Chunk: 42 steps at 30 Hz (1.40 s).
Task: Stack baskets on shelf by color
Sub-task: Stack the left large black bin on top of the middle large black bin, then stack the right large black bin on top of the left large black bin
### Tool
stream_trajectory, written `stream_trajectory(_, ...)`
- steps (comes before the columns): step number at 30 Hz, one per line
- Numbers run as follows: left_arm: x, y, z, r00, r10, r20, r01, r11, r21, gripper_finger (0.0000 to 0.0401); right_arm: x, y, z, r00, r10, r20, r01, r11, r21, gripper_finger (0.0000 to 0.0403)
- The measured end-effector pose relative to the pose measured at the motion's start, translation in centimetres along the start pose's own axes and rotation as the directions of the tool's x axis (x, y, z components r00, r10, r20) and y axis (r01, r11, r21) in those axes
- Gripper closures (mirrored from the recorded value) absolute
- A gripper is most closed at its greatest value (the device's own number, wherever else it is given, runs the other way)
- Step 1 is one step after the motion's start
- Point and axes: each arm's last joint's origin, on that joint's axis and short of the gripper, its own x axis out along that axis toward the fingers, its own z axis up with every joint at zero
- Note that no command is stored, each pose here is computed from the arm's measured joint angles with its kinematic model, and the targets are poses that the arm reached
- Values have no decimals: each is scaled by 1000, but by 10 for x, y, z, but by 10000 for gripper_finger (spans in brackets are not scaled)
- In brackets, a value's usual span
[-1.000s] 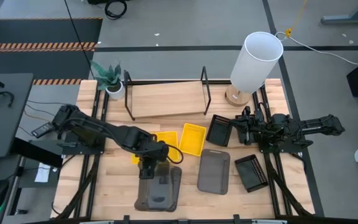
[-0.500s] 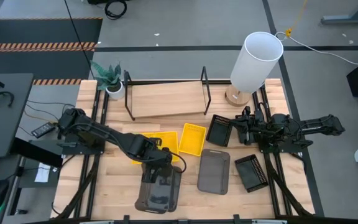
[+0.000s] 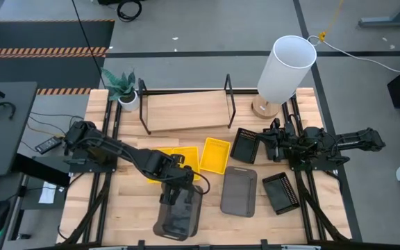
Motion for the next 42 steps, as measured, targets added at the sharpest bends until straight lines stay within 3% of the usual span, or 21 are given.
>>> stream_trajectory(12,-1,1,0,1000,-16,-1,16,1000,-5,390,0,0,0,1000,0,0,0,1000,0,387)
stream_trajectory(25,19,-1,2,998,-30,-52,31,1000,6,384,0,0,0,1000,0,0,0,1000,0,387)
stream_trajectory(42,10,1,8,999,-29,-33,28,999,-32,255,0,0,0,1000,0,-1,0,1000,0,387)
